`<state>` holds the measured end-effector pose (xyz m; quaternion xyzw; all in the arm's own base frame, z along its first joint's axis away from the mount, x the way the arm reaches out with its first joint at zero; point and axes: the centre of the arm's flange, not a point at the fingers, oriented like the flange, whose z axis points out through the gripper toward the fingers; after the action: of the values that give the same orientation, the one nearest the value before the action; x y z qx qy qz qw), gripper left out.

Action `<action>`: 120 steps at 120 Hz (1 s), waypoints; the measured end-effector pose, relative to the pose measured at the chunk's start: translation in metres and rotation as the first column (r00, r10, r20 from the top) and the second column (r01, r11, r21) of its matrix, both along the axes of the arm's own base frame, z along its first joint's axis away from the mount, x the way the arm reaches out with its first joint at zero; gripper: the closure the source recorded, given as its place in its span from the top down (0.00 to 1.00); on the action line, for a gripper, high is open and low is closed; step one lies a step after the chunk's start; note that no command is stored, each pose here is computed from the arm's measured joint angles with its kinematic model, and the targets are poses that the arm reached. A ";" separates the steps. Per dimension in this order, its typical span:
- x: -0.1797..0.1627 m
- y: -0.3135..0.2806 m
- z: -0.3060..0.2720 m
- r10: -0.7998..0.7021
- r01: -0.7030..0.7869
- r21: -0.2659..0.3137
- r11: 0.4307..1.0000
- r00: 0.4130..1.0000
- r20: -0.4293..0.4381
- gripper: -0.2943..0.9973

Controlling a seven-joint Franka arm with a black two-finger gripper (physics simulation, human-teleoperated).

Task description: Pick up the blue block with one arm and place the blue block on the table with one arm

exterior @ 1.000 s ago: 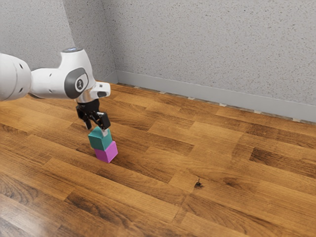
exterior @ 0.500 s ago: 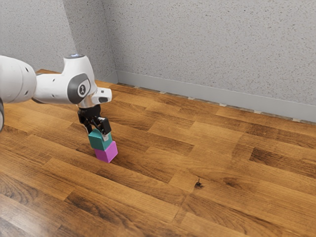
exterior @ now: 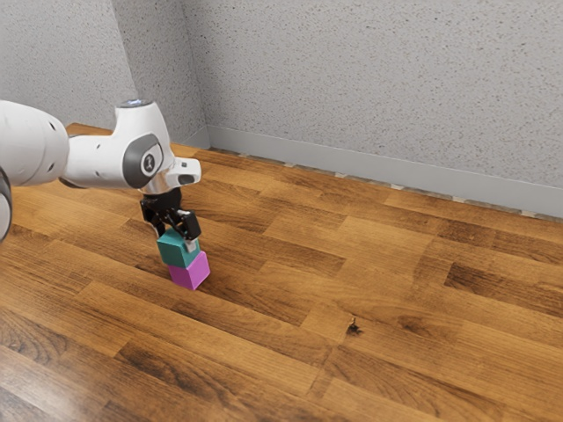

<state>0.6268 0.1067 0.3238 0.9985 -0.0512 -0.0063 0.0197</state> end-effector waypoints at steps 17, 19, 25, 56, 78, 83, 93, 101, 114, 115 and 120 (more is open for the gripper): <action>0.002 0.000 -0.002 0.028 -0.028 0.003 1.000 1.000 0.005 0.77; 0.003 0.000 -0.002 0.030 -0.030 0.003 1.000 1.000 0.006 0.77; 0.004 0.000 -0.002 0.037 -0.037 0.005 0.999 0.999 0.007 0.77; 0.004 0.000 -0.003 0.067 -0.067 0.008 0.998 0.998 0.009 0.65; 0.005 0.000 -0.002 0.082 -0.082 0.011 0.997 0.997 0.012 0.58; 0.005 0.000 -0.002 0.085 -0.085 0.012 0.996 0.996 0.014 0.57; 0.006 0.000 0.001 0.090 -0.090 0.013 0.996 0.996 0.021 0.55; 0.006 0.000 0.005 0.093 -0.094 0.013 0.996 0.995 0.027 0.54; 0.004 0.006 0.020 0.107 -0.107 0.017 0.994 0.993 0.045 0.53; 0.004 0.007 0.022 0.108 -0.109 0.018 0.994 0.993 0.046 0.53; 0.001 0.014 0.029 0.119 -0.121 0.024 0.992 0.992 0.050 0.53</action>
<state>0.6279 0.1212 0.3525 0.9998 0.0086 0.0182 0.0053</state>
